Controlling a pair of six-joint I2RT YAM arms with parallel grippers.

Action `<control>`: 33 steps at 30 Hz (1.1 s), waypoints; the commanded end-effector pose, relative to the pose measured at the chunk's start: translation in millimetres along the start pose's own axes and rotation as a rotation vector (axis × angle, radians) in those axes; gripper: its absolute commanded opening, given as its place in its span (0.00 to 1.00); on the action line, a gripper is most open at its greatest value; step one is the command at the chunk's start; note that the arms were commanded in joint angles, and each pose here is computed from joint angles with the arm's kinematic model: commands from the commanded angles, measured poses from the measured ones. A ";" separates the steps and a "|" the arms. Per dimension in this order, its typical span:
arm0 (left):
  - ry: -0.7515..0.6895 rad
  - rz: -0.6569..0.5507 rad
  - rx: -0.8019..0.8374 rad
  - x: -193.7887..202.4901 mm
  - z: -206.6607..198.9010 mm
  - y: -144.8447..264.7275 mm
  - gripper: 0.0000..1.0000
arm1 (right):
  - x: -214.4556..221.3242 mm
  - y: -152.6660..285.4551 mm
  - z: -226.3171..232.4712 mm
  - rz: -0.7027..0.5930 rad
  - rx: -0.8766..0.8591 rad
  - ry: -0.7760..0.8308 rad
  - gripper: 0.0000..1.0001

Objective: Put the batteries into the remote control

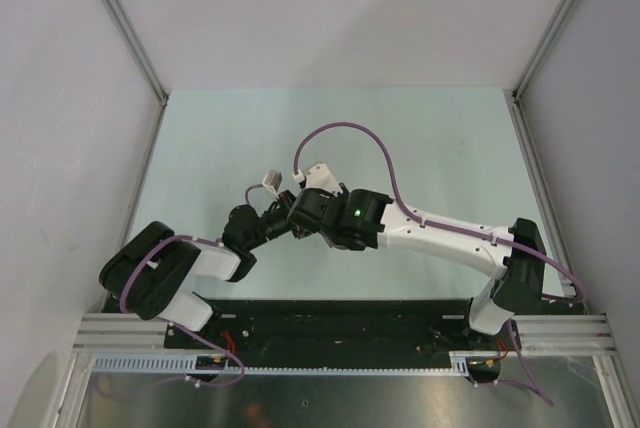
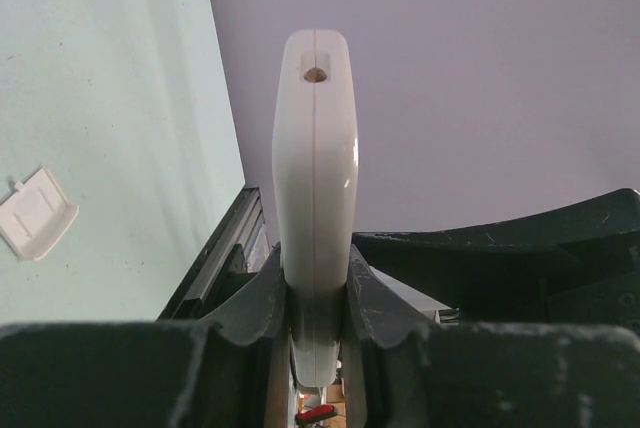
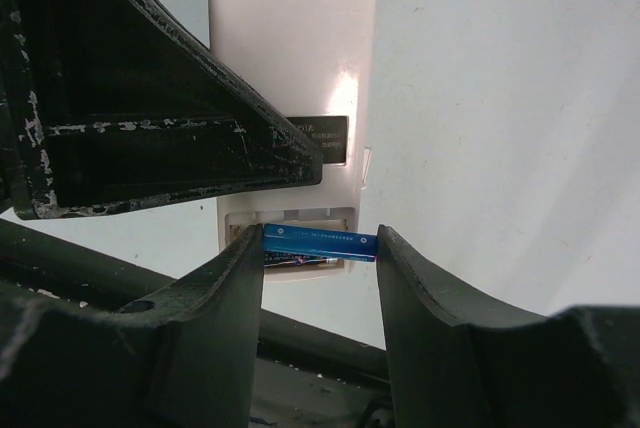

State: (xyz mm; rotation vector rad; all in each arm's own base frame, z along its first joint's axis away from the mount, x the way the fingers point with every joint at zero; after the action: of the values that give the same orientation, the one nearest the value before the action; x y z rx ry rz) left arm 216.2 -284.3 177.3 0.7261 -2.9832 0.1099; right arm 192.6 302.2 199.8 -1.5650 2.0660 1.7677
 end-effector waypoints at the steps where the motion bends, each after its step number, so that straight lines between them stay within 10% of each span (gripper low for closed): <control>1: -0.080 0.016 0.150 5.6 -35.2 0.5 0.00 | -5.3 6.1 -3.3 -0.008 0.019 -0.018 0.47; 33: -0.075 0.016 0.138 5.0 -30.7 0.0 0.00 | -33.8 35.3 -10.3 -0.130 -0.039 -0.161 0.75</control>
State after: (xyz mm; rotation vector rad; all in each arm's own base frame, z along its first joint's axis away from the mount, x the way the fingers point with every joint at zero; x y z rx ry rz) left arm 215.8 -285.0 176.4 0.7214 -2.9834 0.1089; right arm 192.3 299.6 207.0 -1.5349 2.0609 1.7624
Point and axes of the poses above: each gripper's point midway between its finger pads, its own y axis back along the fingers, its own z axis along the line the jaws close on, x = y × z, the point moved 1 cm from there along y, back along the fingers, and after that the axes turned 11 degrees about y, right-handed, at the moved point
